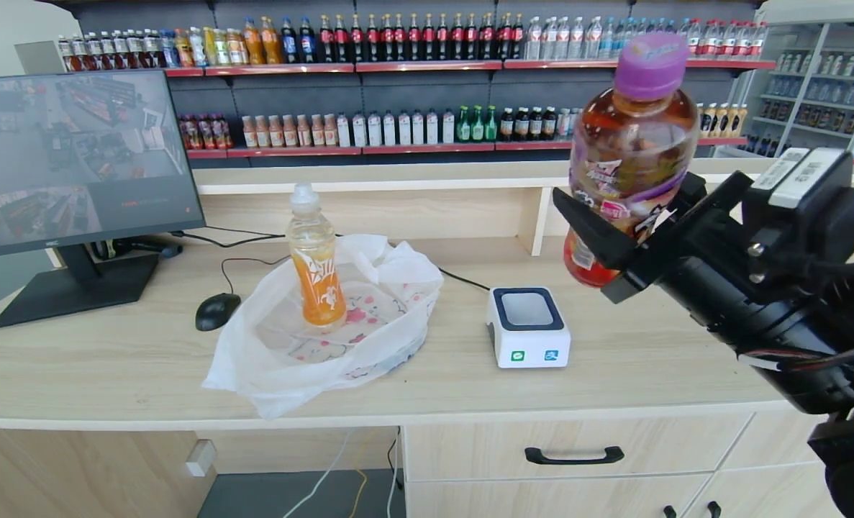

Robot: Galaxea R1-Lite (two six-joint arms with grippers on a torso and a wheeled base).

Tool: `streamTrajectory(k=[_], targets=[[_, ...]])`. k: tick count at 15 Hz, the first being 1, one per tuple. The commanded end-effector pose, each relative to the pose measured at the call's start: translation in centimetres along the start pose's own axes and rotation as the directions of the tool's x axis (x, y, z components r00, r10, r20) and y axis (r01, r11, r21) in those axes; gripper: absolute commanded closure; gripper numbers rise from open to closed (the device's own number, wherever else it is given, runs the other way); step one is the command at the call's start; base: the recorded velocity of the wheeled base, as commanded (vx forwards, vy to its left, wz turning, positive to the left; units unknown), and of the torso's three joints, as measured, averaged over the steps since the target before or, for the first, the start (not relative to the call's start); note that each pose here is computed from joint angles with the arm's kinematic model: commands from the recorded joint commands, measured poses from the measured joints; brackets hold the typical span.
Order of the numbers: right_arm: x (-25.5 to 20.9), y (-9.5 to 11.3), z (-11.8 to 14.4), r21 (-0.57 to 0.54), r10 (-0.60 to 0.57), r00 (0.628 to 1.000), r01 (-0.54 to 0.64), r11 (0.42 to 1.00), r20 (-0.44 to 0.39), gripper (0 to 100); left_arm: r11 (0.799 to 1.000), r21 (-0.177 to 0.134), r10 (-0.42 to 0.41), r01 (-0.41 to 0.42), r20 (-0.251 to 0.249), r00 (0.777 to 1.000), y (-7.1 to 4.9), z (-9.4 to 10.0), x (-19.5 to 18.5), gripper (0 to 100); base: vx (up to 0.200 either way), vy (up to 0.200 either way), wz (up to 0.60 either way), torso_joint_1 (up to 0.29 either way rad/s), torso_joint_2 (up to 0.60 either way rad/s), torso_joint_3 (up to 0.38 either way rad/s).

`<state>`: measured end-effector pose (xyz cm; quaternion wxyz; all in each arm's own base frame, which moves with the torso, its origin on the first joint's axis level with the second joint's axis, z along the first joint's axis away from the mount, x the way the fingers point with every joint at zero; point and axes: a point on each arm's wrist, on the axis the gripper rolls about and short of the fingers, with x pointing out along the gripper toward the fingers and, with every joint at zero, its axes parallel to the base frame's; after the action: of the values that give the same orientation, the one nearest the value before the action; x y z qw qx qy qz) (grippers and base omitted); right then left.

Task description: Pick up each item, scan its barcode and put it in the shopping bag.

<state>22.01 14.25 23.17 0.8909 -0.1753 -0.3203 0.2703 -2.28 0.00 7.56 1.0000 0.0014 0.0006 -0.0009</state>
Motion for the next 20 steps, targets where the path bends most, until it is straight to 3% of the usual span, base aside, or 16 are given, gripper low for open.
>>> streamTrajectory(k=[1, 6, 9, 20], targets=[[-2.3, -0.3, 0.9, 0.158, -0.097, 0.993, 0.108, 0.982, -0.072, 100, 1.000, -0.001, 0.002, -0.002, 0.000, 1.000, 0.0, 0.0, 0.0, 0, 0.000, 0.000, 0.00, 0.000, 0.00, 0.000], [-3.3, -0.1, -1.0, 0.335, -0.173, 0.963, 0.236, 0.912, -0.207, 100, 1.000, -0.001, 0.000, 0.000, 0.000, 1.000, 0.0, 0.0, 0.0, 0, 0.000, 0.000, 0.00, 0.000, 0.00, 0.000], [-3.4, 0.2, -1.6, 0.334, -0.175, 0.956, 0.249, 0.909, -0.236, 100, 1.000, -0.001, 0.000, 0.000, 0.000, 1.000, 0.0, 0.0, 0.0, 0, 0.000, 0.000, 0.00, 0.000, 0.00, 0.000], [-3.3, 0.3, -2.7, 0.324, -0.172, 0.947, 0.259, 0.910, -0.273, 100, 1.000, -0.003, 0.000, 0.000, 0.000, 1.000, 0.0, 0.0, 0.0, 0, 0.000, 0.200, 0.00, 0.002, 0.00, 0.003]])
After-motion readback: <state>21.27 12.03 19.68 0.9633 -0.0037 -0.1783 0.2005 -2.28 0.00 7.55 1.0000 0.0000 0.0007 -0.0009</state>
